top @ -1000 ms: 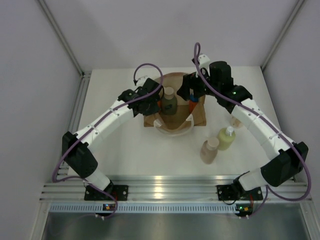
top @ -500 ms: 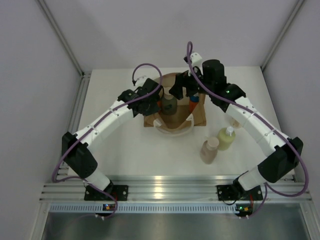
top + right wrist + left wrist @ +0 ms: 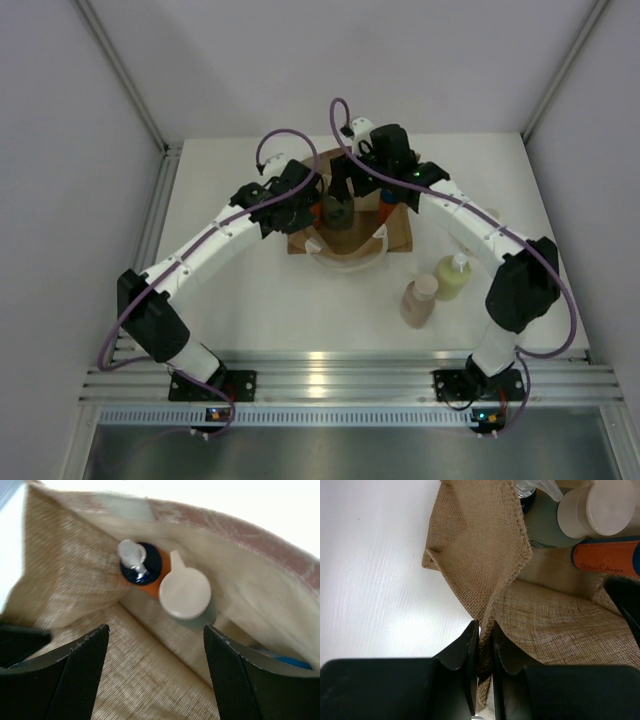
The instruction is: Take the personal care products out of the canvas bag
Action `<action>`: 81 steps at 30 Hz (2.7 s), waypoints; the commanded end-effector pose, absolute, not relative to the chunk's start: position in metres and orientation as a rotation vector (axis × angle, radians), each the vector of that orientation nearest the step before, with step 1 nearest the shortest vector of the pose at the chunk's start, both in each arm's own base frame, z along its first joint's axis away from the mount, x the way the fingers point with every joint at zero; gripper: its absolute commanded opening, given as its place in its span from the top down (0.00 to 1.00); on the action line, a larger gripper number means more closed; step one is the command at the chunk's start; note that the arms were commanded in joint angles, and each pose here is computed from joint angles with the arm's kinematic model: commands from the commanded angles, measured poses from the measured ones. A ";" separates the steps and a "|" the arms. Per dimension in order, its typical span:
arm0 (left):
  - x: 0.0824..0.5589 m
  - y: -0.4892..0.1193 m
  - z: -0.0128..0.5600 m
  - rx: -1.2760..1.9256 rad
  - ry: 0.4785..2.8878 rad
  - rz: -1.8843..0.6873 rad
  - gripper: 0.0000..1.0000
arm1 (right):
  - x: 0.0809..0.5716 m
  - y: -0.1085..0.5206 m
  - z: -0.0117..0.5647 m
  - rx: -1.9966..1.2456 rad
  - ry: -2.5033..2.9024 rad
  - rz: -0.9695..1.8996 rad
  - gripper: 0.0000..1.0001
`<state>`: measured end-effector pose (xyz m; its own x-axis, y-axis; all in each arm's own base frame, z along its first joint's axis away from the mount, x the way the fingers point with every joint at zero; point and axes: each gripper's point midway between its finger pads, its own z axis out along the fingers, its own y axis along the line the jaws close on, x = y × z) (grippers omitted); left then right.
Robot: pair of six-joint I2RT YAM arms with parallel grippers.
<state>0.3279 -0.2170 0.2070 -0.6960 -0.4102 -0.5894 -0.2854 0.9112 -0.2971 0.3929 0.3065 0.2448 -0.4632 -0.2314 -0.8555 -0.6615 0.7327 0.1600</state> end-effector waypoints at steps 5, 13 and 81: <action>0.320 -0.208 0.199 -0.525 2.406 -0.205 1.00 | 0.444 0.329 0.248 -0.670 1.942 0.495 0.25; 0.317 -0.208 0.201 -0.532 2.407 -0.226 1.00 | 0.464 0.339 0.209 -0.703 1.979 0.451 0.27; 0.326 -0.215 0.194 -0.367 2.470 -0.203 1.00 | 0.268 -0.052 0.295 0.518 1.859 -0.285 1.00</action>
